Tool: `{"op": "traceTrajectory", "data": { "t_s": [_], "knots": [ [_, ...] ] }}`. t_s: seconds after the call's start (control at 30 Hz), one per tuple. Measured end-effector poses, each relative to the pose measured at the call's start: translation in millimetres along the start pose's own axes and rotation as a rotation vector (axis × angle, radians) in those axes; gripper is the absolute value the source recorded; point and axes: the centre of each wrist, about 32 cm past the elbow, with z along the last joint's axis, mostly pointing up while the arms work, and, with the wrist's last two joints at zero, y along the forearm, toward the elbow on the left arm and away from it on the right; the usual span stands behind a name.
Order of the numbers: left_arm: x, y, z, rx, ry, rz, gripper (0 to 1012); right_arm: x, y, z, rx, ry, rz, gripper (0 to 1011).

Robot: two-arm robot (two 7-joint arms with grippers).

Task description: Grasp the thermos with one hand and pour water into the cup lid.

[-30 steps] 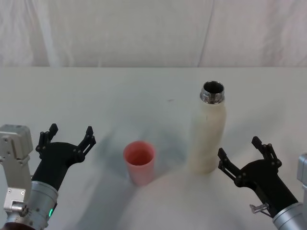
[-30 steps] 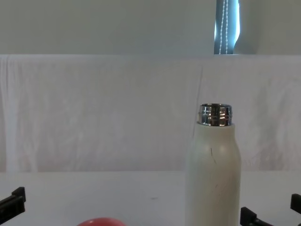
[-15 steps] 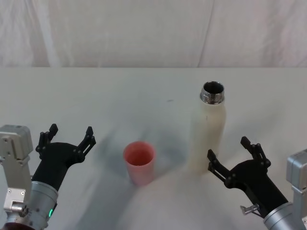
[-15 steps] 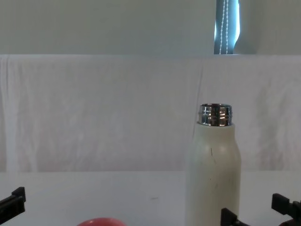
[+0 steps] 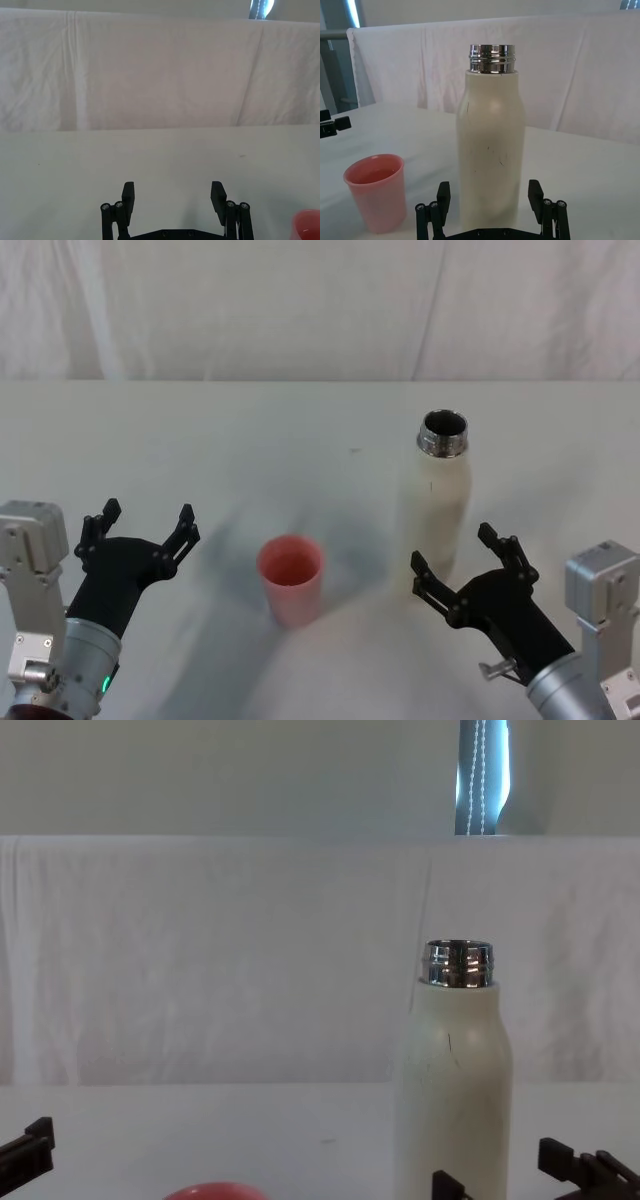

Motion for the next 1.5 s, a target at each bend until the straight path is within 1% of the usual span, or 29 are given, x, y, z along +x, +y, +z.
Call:
{"op": "traceTrajectory", "data": {
  "t_s": [0.13,0.33,0.87,1.5],
  "knots": [
    [0.0,0.0,0.0,0.000,0.000,0.000,1001,-0.2,5.6,-0.6,0.003,0.000,0.004,1004],
    [0.0,0.0,0.0,0.000,0.000,0.000,1001,1.8,13.3,-0.6,0.008,-0.002,0.003,1004],
    [0.0,0.0,0.0,0.000,0.000,0.000,1001,6.0,25.2,-0.1,0.013,0.000,0.003,1004],
    [0.0,0.0,0.0,0.000,0.000,0.000,1001,6.4,39.2,-0.5,0.016,0.008,0.018,1004]
  ]
}}
